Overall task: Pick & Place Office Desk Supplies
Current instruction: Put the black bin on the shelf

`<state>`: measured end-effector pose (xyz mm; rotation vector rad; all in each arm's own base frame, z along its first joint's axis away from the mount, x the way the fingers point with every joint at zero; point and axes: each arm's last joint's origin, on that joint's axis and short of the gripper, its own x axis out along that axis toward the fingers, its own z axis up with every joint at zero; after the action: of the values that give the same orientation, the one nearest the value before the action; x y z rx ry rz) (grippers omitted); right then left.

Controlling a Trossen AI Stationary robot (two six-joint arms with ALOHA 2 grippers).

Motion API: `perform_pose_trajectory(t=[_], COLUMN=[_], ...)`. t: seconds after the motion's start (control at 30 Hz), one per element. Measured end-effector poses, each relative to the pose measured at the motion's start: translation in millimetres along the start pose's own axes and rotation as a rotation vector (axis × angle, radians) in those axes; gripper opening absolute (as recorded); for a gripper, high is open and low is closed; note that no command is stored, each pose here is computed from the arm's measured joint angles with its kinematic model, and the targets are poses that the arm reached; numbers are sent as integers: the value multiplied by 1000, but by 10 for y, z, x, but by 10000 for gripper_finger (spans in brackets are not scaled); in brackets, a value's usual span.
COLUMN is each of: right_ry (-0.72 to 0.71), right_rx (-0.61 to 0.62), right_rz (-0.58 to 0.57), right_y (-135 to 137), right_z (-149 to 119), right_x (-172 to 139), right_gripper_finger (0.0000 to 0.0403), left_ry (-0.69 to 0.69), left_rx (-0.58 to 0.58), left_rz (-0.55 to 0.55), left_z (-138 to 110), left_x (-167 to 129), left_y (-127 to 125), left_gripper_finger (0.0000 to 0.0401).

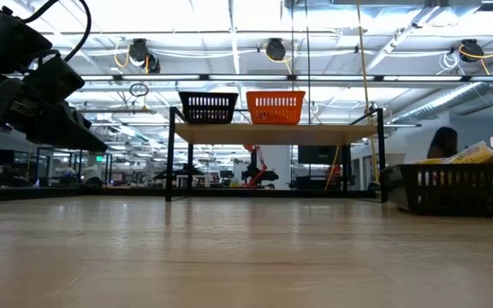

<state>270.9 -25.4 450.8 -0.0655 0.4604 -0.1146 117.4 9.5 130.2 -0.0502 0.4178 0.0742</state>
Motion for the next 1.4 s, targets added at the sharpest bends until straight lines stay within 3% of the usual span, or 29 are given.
perform_pose_trajectory(t=[0.13, 0.23, 0.37, 0.47, 0.67, 0.83, 1.1, 1.4], right_ry=[-206, -305, -489, -594, -627, -665, -711, -738], right_rx=[-24, 2, 43, 80, 130, 194, 201, 217], right_rz=[-43, -28, 7, 41, 72, 99, 101, 75], right_y=[203, 258, 290, 285, 276, 296, 342, 342], right_z=[-262, -693, -1334, -1775, -2363, -2606, -2918, -2980], right_x=[-494, -754, -847, -855, -783, -672, -434, -394], right_gripper_finger=[127, 79, 12, 9, 2, 1, 0, 0], left_ry=[0, 0, -2, -1, -3, -4, -3, -2], left_rx=[5, 6, 8, 8, 5, 6, 8, 11], left_rz=[0, 4, 17, 17, 17, 17, 17, 17], left_z=[-1, 0, 2, 1, 2, 3, 2, 2], left_x=[0, 0, 0, 0, 0, 0, 0, 0], left_y=[0, 1, 5, 5, 5, 5, 5, 5], left_gripper_finger=[24, 24, 24, 24, 24, 24, 24, 24])
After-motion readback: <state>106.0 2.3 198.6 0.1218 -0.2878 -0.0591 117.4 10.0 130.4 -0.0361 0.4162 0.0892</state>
